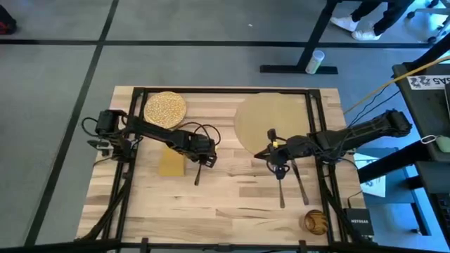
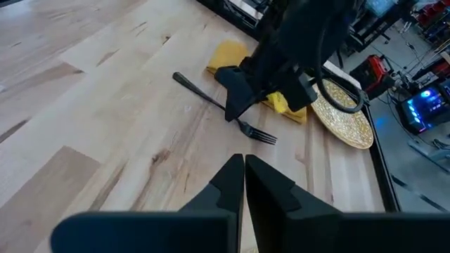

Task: Set table place
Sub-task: Put the fork on the yellow napkin

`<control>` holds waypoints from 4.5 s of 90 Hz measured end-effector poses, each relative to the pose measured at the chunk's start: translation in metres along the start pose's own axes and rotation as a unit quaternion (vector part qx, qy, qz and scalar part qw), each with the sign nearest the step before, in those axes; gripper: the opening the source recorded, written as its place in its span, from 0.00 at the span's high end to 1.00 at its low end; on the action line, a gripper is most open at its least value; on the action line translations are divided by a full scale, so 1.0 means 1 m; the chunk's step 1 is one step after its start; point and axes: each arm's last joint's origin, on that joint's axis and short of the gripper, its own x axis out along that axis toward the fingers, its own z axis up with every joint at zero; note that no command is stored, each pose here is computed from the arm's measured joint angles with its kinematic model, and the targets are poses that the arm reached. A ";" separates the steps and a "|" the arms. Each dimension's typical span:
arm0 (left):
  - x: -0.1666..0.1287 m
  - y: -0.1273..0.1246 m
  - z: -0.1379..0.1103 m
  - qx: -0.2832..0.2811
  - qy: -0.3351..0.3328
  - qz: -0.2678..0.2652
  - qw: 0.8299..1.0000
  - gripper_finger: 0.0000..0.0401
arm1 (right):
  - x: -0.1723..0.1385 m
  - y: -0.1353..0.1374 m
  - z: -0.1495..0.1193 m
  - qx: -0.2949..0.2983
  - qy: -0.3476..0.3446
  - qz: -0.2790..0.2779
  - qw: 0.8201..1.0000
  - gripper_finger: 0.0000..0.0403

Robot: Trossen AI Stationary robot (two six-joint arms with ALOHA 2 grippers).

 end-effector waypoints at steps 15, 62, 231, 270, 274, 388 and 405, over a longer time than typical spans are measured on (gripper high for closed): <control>-0.005 -0.001 0.001 0.025 0.011 0.022 0.999 0.88 | 0.000 0.000 -0.001 0.000 0.005 -0.007 1.000 0.99; -0.065 -0.033 0.020 0.103 0.039 0.057 0.992 1.00 | 0.000 0.000 -0.001 0.000 0.006 -0.007 1.000 0.99; -0.078 0.081 0.006 -0.118 -0.032 0.067 0.990 1.00 | 0.000 0.002 -0.004 0.032 0.021 0.014 0.999 0.99; -0.077 0.101 -0.013 -0.146 -0.037 0.117 0.982 1.00 | 0.000 0.003 -0.005 0.033 0.024 0.016 0.999 0.99; -0.075 0.100 -0.013 -0.146 -0.041 0.106 0.983 1.00 | 0.000 0.003 -0.005 0.034 0.024 0.015 0.999 0.99; -0.052 0.115 -0.022 -0.160 -0.061 0.111 0.979 1.00 | 0.000 0.003 -0.005 0.039 0.019 0.028 0.999 0.99; -0.052 0.115 -0.022 -0.159 -0.061 0.111 0.979 1.00 | 0.000 0.003 -0.004 0.039 0.019 0.028 0.999 0.99</control>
